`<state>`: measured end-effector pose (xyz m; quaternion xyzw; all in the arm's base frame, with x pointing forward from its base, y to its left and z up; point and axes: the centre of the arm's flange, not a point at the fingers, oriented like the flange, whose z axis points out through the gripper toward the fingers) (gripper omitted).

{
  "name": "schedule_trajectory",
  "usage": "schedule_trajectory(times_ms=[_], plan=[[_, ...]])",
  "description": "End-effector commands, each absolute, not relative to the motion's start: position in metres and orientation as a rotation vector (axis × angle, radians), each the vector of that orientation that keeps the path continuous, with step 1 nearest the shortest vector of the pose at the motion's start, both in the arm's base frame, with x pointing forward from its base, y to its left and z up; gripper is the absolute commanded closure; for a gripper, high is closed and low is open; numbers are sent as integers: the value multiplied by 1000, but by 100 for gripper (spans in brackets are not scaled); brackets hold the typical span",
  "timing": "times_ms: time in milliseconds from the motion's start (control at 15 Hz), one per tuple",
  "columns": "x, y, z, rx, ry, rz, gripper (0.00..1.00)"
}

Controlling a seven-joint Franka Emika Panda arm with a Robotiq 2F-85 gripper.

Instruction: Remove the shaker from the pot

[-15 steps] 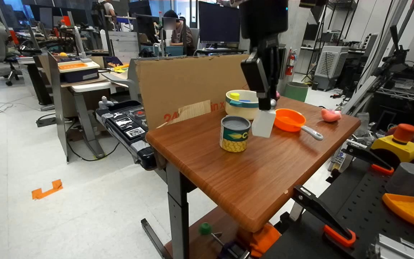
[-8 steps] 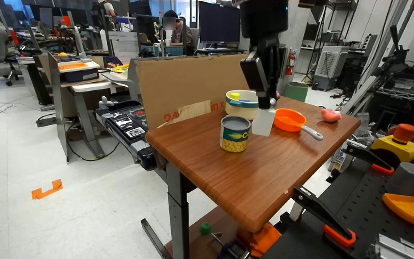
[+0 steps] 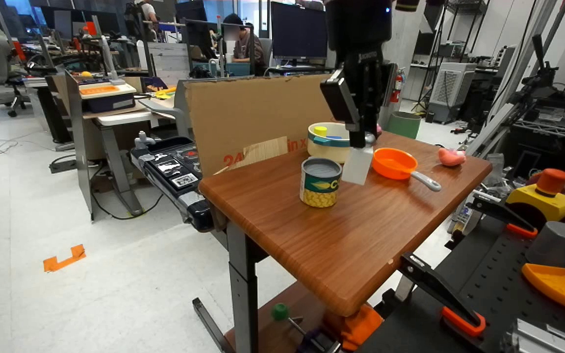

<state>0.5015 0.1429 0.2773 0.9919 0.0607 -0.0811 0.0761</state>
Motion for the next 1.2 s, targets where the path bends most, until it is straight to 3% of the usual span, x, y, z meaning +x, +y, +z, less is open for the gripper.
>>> schedule_trajectory(times_ms=[0, 1133], plan=[[506, 150, 280, 2978, 101, -195, 93], [494, 139, 277, 2946, 119, -261, 93]])
